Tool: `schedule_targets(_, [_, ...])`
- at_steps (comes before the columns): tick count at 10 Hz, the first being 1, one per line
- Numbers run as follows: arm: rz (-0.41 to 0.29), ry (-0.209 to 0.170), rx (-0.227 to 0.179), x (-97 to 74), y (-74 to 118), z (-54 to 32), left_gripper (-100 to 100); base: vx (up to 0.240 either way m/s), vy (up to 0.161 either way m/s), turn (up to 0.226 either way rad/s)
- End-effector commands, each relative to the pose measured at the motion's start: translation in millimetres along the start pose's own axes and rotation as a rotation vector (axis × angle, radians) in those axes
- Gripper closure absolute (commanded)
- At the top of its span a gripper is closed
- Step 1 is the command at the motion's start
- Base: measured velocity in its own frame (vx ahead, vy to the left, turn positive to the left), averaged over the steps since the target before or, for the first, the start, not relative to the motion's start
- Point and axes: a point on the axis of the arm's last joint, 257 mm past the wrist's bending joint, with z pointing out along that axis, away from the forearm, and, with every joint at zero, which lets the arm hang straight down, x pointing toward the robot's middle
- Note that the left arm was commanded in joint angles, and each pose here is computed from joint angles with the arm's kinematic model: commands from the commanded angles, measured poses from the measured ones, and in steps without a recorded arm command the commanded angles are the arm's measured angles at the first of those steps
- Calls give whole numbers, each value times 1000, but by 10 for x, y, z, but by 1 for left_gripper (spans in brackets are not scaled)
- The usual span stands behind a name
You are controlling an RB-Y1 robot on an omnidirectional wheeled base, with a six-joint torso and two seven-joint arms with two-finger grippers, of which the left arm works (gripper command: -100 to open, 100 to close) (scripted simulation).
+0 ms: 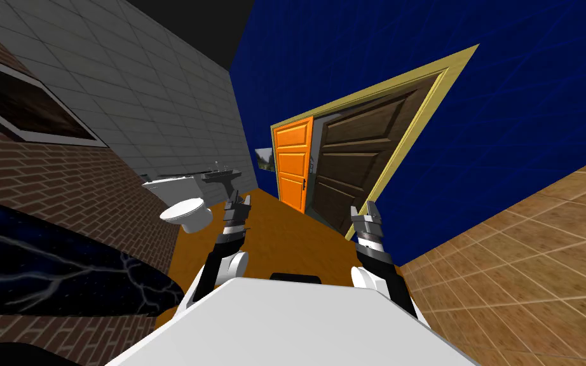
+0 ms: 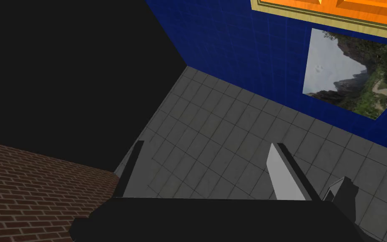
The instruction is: Push the door open
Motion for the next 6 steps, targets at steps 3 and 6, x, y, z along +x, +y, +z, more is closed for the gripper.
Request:
schedule_targets(3, [-92,5,-30,-13,244,-61,-100,166,24,-227])
schedule_targets(6, [-159,1,-52,-35,422,-112,-100,182,49,-173])
